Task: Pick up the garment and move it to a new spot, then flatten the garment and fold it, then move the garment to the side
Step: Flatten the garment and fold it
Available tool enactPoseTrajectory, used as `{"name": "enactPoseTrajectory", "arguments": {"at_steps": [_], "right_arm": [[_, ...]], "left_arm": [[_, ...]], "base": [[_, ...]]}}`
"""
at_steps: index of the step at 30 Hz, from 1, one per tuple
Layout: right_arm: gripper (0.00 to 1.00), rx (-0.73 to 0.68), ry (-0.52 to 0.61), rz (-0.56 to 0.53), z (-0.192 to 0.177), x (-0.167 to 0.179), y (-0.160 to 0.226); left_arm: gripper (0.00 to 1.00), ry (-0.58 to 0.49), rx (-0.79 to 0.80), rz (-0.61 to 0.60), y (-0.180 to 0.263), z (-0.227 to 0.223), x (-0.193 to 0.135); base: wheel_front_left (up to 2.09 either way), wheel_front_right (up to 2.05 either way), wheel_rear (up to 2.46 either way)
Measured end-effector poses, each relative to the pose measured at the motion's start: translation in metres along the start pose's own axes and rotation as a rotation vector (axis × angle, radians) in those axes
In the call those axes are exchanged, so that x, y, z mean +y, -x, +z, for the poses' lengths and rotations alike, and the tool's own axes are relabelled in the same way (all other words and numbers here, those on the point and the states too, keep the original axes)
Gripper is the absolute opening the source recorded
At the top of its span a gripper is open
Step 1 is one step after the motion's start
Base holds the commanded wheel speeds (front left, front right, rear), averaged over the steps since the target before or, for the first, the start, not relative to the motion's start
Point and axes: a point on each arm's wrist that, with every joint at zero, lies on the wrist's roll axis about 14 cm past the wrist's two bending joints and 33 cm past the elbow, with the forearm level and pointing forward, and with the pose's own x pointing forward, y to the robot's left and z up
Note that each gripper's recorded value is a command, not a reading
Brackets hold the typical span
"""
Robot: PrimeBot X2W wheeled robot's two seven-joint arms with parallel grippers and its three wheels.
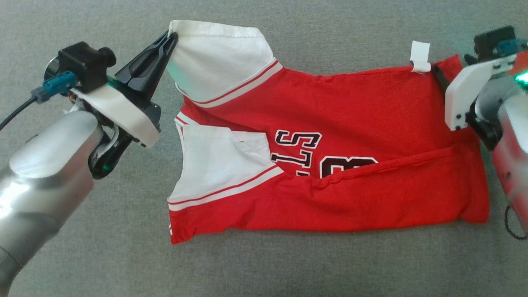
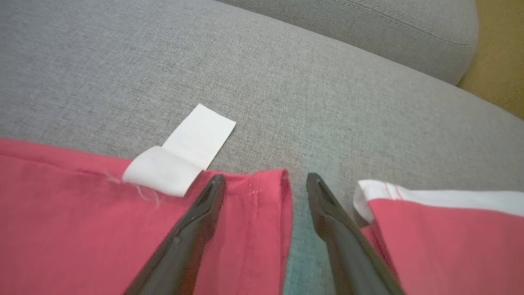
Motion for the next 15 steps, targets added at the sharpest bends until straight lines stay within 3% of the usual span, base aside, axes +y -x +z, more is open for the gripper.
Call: {"name": "enactPoseTrajectory", "arguments": {"at_steps": [3, 4, 5, 6, 7, 15], "right_arm": [[1.00, 0.010, 0.024, 0.000, 0.005, -0.001, -0.005], [0.96, 0.020, 0.025, 0.003, 0.004, 0.000, -0.006], [0.49, 0.025, 0.025, 0.006, 0.004, 0.000, -0.007], [0.49, 0.029, 0.024, 0.008, 0.004, 0.001, -0.008], [0.00, 0.029, 0.026, 0.011, 0.005, 0.001, -0.009], [0.00, -0.151, -0.105, 0.005, 0.033, -0.007, -0.003]], "left_arm": [[0.00, -0.001, 0.004, 0.000, -0.001, -0.002, 0.001], [0.00, -0.002, 0.004, 0.001, -0.002, -0.001, 0.002], [0.00, -0.003, 0.004, 0.001, -0.003, -0.001, 0.003], [0.00, -0.003, 0.005, 0.003, -0.003, -0.002, 0.004], [0.00, -0.003, 0.009, 0.007, -0.004, -0.003, 0.005], [0.00, -0.038, 0.029, 0.059, -0.014, -0.007, 0.027]], "base": [[0.00, 0.00, 0.00], [0.00, 0.00, 0.00], [0.00, 0.00, 0.00], [0.00, 0.00, 0.00], [0.00, 0.00, 0.00], [0.00, 0.00, 0.00]]}}
